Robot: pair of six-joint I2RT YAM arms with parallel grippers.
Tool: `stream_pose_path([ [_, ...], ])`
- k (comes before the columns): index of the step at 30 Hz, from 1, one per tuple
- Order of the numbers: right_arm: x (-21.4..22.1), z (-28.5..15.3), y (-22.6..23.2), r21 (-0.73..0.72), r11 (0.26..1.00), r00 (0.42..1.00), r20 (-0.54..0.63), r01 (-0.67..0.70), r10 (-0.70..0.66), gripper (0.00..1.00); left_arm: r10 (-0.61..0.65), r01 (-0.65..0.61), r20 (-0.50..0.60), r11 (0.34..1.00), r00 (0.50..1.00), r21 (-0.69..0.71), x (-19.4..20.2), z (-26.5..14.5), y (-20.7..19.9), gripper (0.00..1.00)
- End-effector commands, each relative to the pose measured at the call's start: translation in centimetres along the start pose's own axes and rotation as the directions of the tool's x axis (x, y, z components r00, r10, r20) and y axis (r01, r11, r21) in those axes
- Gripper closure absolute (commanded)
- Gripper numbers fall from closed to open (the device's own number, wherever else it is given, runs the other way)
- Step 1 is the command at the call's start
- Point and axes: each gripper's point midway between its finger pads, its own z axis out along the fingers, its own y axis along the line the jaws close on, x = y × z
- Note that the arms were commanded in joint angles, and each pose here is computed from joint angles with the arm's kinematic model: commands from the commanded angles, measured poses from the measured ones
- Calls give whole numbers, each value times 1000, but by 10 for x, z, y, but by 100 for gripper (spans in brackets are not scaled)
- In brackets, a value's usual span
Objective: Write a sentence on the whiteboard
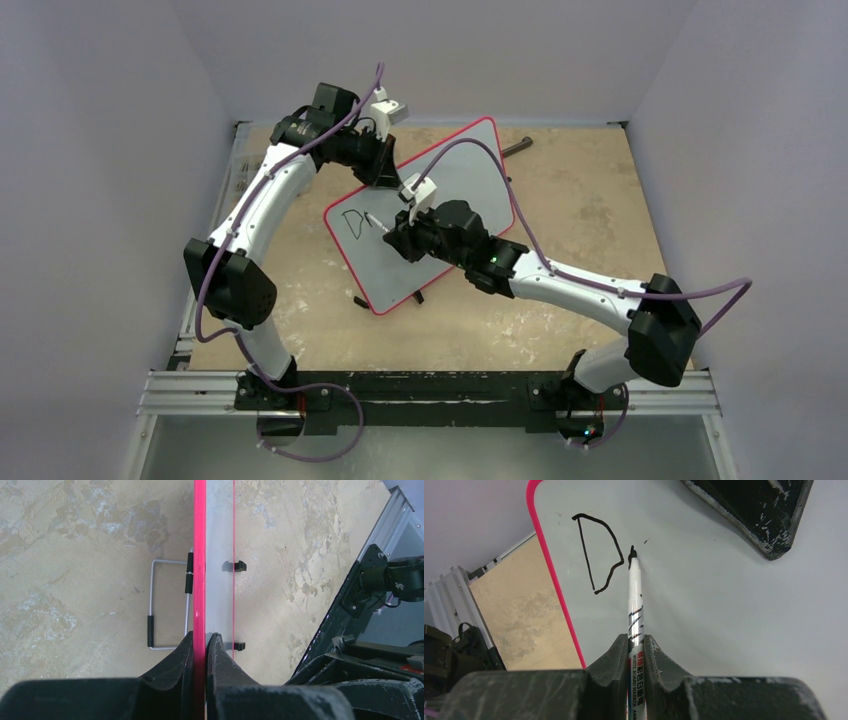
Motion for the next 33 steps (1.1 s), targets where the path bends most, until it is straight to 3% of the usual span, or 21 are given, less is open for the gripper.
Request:
stream_pose_path([
  [1,-25,3,-16,85,996,998,61,-28,22,100,87,-123,-202,978,976,-170,44,13,46,100],
  [19,-41,-9,-11,66,997,995,90,-42,36,100,79,-119,-207,975,975,-189,45,14,53,100],
  [33,-80,-79,-3,27,999,979,204,-24,18,100,14,-64,-205,969,979,-238,47,15,81,100],
])
